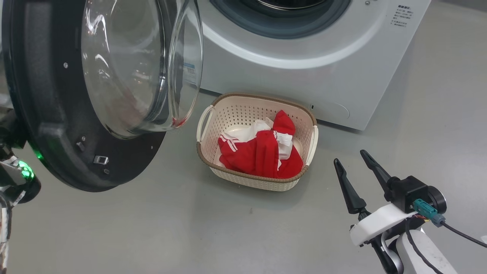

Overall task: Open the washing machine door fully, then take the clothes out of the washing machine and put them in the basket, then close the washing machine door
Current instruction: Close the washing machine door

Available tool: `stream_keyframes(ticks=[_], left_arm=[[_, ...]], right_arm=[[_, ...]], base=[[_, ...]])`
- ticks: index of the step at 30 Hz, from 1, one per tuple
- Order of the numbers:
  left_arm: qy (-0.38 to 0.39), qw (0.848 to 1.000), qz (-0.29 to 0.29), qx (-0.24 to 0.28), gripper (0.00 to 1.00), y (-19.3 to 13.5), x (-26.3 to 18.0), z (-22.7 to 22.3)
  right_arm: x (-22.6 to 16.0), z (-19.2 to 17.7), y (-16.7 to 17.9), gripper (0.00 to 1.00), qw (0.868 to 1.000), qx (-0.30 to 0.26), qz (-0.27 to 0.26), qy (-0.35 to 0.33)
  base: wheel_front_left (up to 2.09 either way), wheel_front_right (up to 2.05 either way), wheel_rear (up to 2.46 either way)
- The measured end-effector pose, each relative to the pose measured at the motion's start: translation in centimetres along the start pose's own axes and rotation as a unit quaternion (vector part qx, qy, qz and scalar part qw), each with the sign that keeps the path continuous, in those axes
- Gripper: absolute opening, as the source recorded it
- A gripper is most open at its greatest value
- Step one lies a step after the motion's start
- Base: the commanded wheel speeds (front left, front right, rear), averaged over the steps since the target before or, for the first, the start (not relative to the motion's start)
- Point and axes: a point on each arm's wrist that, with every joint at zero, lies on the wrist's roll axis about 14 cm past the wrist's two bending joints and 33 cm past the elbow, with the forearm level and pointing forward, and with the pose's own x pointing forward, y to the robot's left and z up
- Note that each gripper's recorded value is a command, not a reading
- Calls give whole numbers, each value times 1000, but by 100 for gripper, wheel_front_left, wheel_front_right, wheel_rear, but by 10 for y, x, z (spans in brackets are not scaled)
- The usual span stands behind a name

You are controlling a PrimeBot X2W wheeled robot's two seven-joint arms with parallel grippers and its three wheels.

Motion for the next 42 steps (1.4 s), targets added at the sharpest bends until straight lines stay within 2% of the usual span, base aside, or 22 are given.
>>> stream_keyframes(ticks=[8,16,23,32,42], left_arm=[[116,992,-34,-40,0,-3,-4,-46],[176,980,-66,-63,0,-9,-4,-73],[253,962,-83,-54,0,-17,-1,-114],[302,946,-104,-55,0,-23,5,-149],[332,934,-114,-61,0,-29,26,-178]], right_arm=[[-6,4,1,100,1000,5,-9,-5],[-13,8,-6,100,1000,7,-25,-10],[-22,12,-15,100,999,7,-45,-15],[-35,18,-27,100,997,12,-74,-25],[-57,24,-50,100,991,15,-125,-37]], base=[[0,0,0],[0,0,0],[0,0,0],[0,0,0],[0,0,0]])
